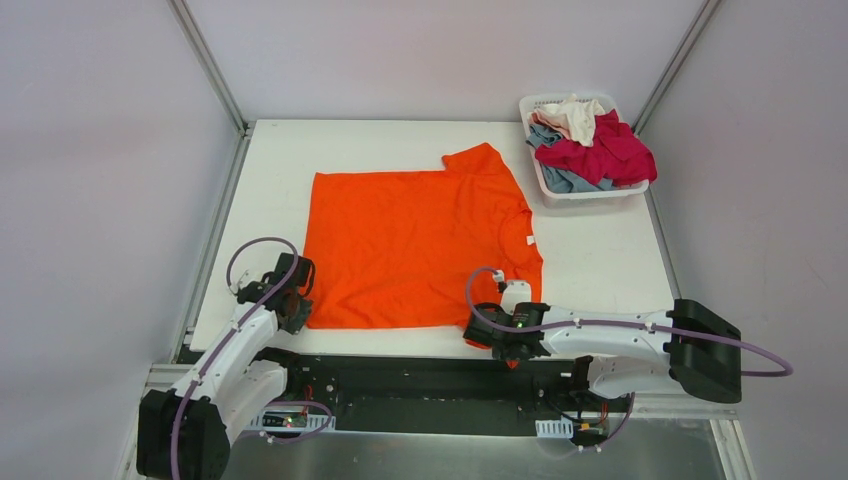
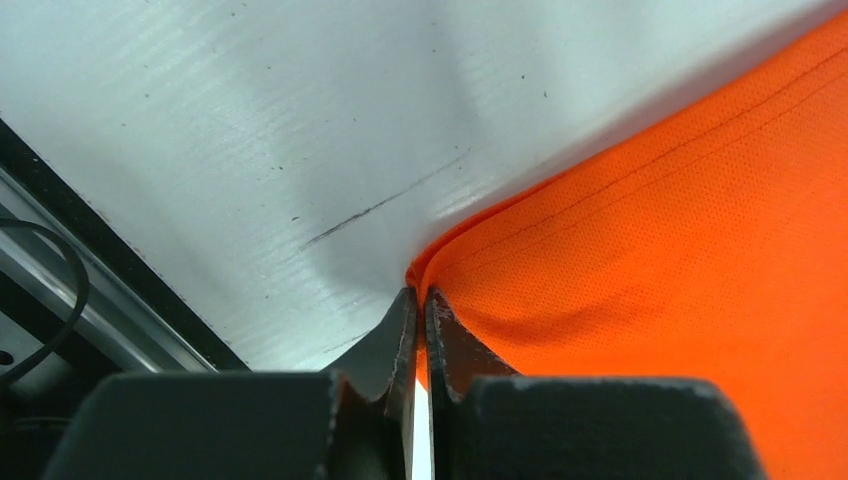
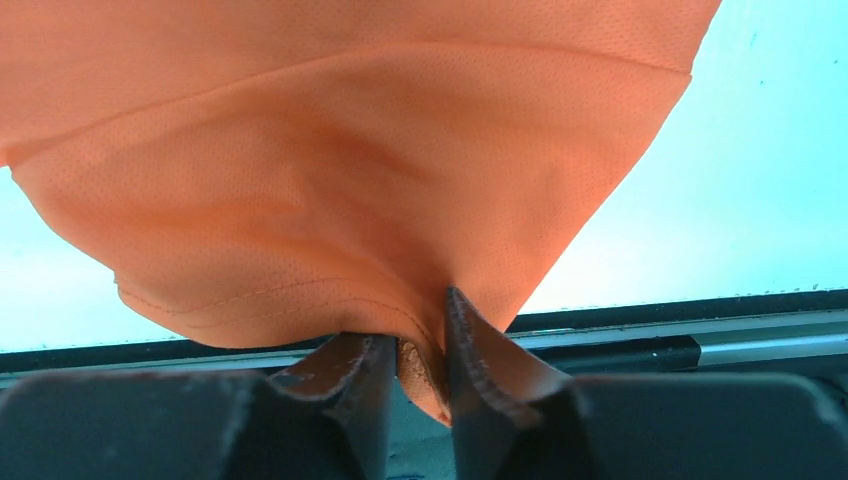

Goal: Fold and stack the t-shirts
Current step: Grab the side of the flattened tshirt closest away from the robot with both arms, then fold the flattened tshirt in 1/3 of the way

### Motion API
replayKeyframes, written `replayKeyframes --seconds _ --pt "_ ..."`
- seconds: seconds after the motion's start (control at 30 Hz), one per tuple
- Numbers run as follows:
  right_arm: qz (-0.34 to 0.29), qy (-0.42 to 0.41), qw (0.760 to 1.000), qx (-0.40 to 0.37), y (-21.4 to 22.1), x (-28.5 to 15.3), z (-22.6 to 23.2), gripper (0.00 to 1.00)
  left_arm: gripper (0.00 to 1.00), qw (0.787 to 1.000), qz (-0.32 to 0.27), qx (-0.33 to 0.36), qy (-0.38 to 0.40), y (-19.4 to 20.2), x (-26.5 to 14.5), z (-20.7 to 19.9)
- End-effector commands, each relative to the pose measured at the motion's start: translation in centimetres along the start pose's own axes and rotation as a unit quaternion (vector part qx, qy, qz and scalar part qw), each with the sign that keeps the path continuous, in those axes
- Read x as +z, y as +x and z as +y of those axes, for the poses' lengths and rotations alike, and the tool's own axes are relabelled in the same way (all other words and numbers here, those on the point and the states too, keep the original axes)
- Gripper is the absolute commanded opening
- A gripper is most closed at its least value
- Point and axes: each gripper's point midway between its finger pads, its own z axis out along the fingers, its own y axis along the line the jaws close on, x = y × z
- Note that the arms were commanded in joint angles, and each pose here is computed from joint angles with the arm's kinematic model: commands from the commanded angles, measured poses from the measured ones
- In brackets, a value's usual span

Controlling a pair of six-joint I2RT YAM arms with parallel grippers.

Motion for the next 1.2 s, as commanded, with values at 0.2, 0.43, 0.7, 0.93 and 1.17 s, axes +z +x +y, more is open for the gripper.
replayKeyframes --seconds 0.2,0.43,0.7,0.93,1.17 --pt "-0.033 0.011 0.999 -0.002 -1.8 -1.7 -1.0 0.0 0.0 0.999 0.021 -0.005 0.048 0.3 -1.1 -1.3" --pt "-0.064 -0.006 0.998 0.009 -5.0 -3.3 -0.9 0.0 0.0 0.997 0.011 -0.004 0.076 -0.8 -2.5 -2.9" --pt "-0.11 -0.006 0.994 0.016 -11.0 -5.2 -0.9 0.0 0.0 0.995 -0.003 0.005 0.096 -2.4 -4.1 -4.8" --pt "-0.102 -0.012 0.995 0.015 -12.9 -5.5 -0.8 0.0 0.0 0.996 -0.045 0.003 0.078 -4.8 -5.7 -4.4" --pt "-0.041 -0.078 0.996 -0.035 -10.6 -6.3 0.6 0.0 0.0 0.997 -0.038 0.005 0.062 -4.5 -7.0 -2.0"
